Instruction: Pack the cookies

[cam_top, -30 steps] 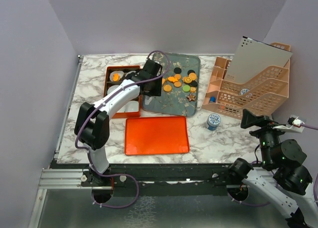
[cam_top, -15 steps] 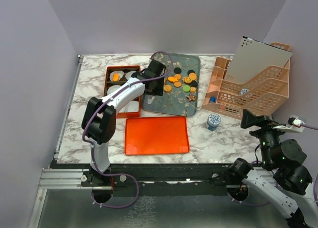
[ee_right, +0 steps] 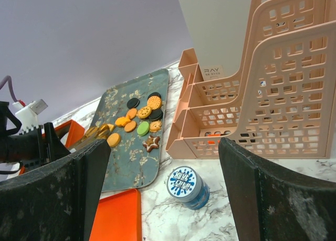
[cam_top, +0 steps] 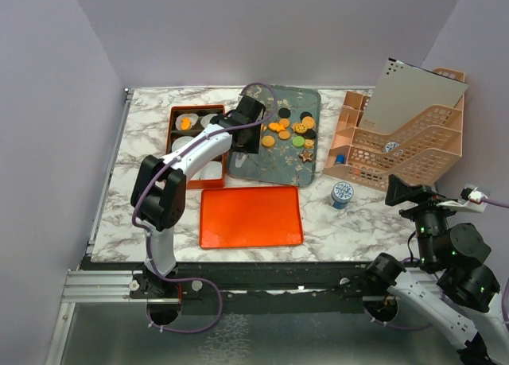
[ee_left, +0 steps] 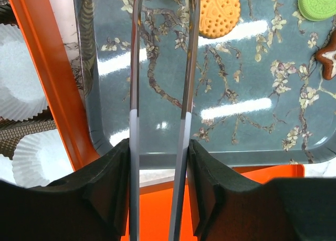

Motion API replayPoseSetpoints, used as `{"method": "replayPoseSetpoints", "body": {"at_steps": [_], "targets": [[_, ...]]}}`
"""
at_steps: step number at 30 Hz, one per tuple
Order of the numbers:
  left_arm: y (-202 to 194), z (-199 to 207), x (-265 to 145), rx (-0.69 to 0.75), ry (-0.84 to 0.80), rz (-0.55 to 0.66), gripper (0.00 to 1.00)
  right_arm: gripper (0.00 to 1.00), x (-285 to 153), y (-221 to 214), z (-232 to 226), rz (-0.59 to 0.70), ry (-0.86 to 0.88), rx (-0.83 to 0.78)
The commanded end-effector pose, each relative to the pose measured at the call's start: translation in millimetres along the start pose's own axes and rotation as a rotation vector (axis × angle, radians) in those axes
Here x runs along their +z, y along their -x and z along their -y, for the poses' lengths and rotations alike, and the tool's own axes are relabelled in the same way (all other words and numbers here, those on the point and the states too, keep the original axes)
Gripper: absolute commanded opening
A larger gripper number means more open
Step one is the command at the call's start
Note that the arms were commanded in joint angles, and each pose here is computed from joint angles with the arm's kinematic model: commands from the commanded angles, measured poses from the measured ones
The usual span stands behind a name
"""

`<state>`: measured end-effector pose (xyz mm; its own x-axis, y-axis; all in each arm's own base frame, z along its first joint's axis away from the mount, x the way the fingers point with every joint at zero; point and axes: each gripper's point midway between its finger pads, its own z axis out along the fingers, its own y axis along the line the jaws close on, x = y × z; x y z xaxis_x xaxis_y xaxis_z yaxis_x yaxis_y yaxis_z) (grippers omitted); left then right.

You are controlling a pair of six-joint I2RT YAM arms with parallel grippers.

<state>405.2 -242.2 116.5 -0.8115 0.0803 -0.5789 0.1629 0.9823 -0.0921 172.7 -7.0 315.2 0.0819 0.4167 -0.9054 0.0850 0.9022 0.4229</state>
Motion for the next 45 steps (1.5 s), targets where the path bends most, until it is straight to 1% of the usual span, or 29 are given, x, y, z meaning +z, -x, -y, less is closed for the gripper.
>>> {"method": "replayPoseSetpoints", "body": {"at_steps": [1, 3, 7, 11, 13, 17, 22, 30, 34, 38, 40, 45], "targets": [[22.3, -1.0, -28.6, 0.003, 0.003, 0.078, 0.25, 0.92, -1.9, 1.8, 8.0, 0.01, -0.025, -0.016], [22.1, -2.0, -32.5, 0.004, 0.003, 0.081, 0.23, 0.92, -1.9, 1.9, 7.8, 0.01, -0.024, -0.016], [20.1, -4.9, -40.6, -0.002, 0.001, 0.088, 0.14, 0.92, -1.9, 1.7, 7.9, 0.01, -0.024, -0.016], [15.7, -9.0, -46.5, -0.007, -0.001, 0.086, 0.07, 0.92, -1.9, 1.6, 7.4, 0.009, -0.022, -0.016], [13.0, -11.9, -46.0, -0.009, 0.002, 0.08, 0.07, 0.92, -1.9, 1.6, 7.5, 0.009, -0.022, -0.016], [10.9, -11.8, -43.0, -0.019, -0.007, 0.069, 0.17, 0.92, -2.0, 2.1, 7.2, 0.011, -0.02, -0.015], [16.4, 3.1, -40.7, -0.032, -0.074, 0.07, 0.33, 0.92, -2.1, 1.6, 7.4, 0.009, -0.02, -0.017], [16.2, 4.4, -28.9, -0.035, -0.061, 0.057, 0.43, 0.92, -2.4, 1.8, 7.7, 0.009, -0.02, -0.015], [16.5, 5.3, -25.6, -0.034, -0.059, 0.056, 0.47, 0.92, -2.2, 1.7, 7.8, 0.009, -0.022, -0.015], [16.6, 7.1, -22.2, -0.034, -0.06, 0.056, 0.48, 0.92, -2.1, 1.2, 8.0, 0.009, -0.023, -0.017], [16.2, 7.8, -19.5, -0.034, -0.06, 0.054, 0.47, 0.92, -1.8, 0.9, 7.7, 0.007, -0.023, -0.019], [16.4, 6.0, -11.1, -0.034, -0.041, 0.05, 0.41, 0.92, -1.6, 1.1, 7.7, 0.008, -0.024, -0.02]]}}
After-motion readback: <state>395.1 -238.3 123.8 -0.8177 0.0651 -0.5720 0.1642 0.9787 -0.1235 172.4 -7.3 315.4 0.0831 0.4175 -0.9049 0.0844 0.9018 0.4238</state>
